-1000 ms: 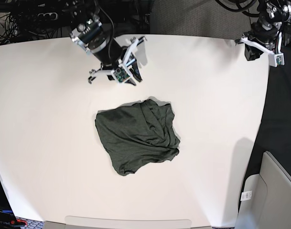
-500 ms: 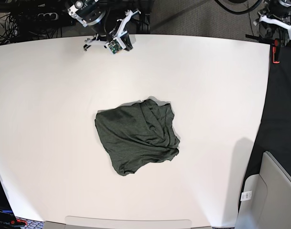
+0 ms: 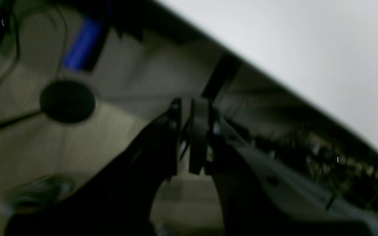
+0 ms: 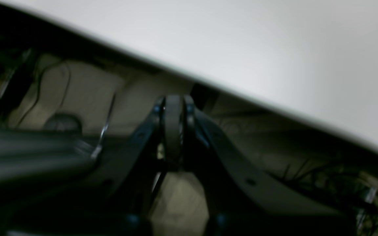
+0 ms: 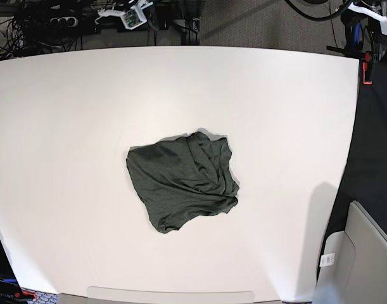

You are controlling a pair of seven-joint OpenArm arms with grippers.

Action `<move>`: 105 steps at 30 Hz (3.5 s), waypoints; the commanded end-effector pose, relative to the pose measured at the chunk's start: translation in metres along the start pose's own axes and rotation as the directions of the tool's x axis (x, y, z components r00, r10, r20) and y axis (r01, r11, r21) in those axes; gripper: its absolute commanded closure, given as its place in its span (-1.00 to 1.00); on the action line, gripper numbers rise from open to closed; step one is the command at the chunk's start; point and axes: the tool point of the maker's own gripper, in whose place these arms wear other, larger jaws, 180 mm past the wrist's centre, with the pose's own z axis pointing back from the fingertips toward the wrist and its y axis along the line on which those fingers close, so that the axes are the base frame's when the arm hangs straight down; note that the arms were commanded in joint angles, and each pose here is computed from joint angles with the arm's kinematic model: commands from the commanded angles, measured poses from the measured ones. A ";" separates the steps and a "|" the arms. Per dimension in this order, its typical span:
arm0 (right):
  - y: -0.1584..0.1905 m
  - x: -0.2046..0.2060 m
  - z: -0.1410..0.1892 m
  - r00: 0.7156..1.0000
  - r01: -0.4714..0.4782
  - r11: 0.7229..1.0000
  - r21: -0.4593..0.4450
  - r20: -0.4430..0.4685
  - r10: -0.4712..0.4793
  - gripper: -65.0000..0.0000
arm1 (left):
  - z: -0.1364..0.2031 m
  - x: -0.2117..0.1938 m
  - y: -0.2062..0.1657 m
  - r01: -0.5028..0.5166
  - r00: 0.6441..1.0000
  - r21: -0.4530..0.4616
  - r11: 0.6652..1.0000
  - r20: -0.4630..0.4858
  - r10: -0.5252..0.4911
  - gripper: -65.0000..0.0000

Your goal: Fold the T-shirt properly

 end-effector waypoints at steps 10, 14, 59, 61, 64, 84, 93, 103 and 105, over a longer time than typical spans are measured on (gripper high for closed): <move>-0.016 -0.020 0.022 0.998 0.035 0.993 -0.110 -0.053 -0.041 1.00 | 0.001 -0.005 -0.004 0.008 0.999 -0.011 1.000 -0.048 -0.009 0.90; -0.052 -0.025 0.031 0.997 0.019 0.976 -0.216 -0.067 -0.034 1.00 | -0.006 -0.003 -0.014 0.013 0.999 -0.041 0.999 -0.047 -0.015 0.90; -0.133 -0.252 -0.031 0.661 0.164 0.874 -0.457 -0.608 -0.441 1.00 | -0.198 -0.219 0.026 0.158 0.867 0.070 0.985 -0.487 -0.105 0.90; -0.135 -0.260 -0.038 0.654 0.172 0.870 -0.461 -0.607 -0.451 1.00 | -0.205 -0.226 0.026 0.172 0.872 0.068 0.983 -0.475 -0.120 0.90; -0.130 -0.267 -0.055 0.661 0.171 0.885 -0.433 -0.616 -0.429 1.00 | -0.211 -0.236 0.030 0.199 0.878 0.071 0.977 -0.456 -0.146 0.90; -0.071 -0.259 -0.123 0.706 0.251 0.891 -0.379 -0.558 -0.437 0.99 | -0.229 -0.290 -0.034 0.130 0.888 0.076 0.989 -0.453 -0.082 0.90; -0.072 -0.242 -0.138 0.752 0.220 0.870 -0.442 -0.491 -0.440 0.99 | -0.225 -0.308 -0.045 0.133 0.883 0.175 0.975 -0.468 -0.036 0.90; -0.071 -0.238 -0.137 0.784 0.058 0.895 -0.443 -0.534 -0.315 0.99 | -0.235 -0.306 -0.077 0.100 0.890 0.138 0.985 -0.455 -0.027 0.90; -0.072 -0.239 -0.136 0.783 0.057 0.894 -0.444 -0.536 -0.315 0.99 | -0.237 -0.304 -0.078 0.100 0.892 0.136 0.986 -0.452 -0.028 0.90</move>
